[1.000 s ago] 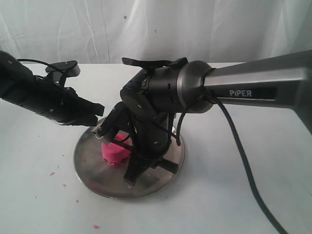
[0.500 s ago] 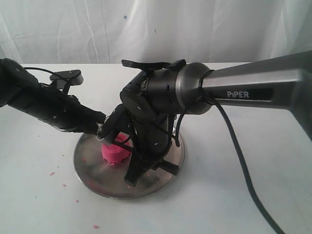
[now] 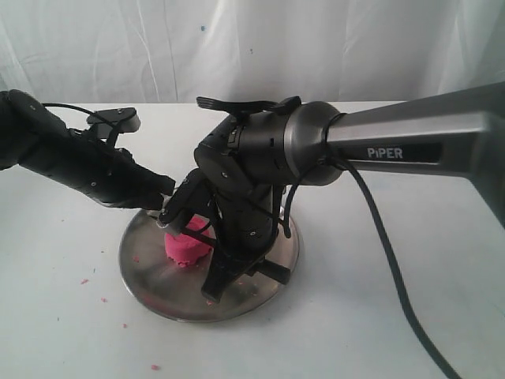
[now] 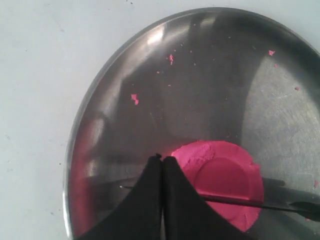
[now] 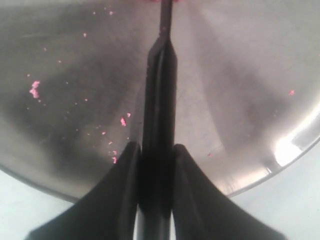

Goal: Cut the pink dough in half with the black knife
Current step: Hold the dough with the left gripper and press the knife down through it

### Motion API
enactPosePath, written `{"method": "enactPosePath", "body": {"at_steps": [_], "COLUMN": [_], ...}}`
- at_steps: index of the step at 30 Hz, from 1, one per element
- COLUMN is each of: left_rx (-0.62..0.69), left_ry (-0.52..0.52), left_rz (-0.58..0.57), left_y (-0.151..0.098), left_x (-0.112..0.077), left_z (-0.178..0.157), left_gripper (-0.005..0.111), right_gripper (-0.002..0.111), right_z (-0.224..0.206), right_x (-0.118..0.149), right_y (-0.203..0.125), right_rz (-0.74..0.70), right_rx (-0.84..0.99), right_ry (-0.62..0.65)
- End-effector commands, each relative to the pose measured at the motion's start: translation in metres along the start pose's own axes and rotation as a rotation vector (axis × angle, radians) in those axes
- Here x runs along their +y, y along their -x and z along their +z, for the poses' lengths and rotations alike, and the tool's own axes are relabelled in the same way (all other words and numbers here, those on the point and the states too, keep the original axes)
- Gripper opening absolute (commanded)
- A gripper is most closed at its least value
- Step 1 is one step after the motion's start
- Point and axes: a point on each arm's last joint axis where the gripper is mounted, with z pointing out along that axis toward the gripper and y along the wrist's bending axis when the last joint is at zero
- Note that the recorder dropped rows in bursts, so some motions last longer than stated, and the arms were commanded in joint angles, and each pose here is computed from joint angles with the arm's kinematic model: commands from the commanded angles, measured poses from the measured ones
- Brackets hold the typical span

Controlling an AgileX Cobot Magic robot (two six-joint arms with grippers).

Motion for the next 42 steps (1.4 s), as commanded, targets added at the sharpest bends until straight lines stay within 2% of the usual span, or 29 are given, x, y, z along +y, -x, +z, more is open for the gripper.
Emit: {"method": "enactPosePath", "body": {"at_steps": [1,13,29,42], "left_rx": [-0.008,0.000,0.045,0.100], "left_ry": [-0.034,-0.035,-0.054,-0.055], "left_rz": [0.009,0.064,0.063,0.033], "left_y": [0.002,0.001,-0.005,-0.015], "left_x": [-0.005,-0.004,-0.003,0.004], "left_z": [-0.001,0.000,0.007,0.026], "left_gripper": [0.000,0.000,0.000,0.000], "right_gripper": [0.000,0.000,0.000,0.000], "right_z": [-0.002,-0.002,-0.002,-0.002], "right_x": [-0.002,-0.002,-0.002,-0.002], "right_y": [0.001,0.000,-0.001,-0.001], "right_rz": [-0.009,-0.009,-0.010,-0.011], "right_rx": [-0.001,0.006,0.017,0.020], "right_ry": [-0.006,-0.005,-0.005,-0.005]}}
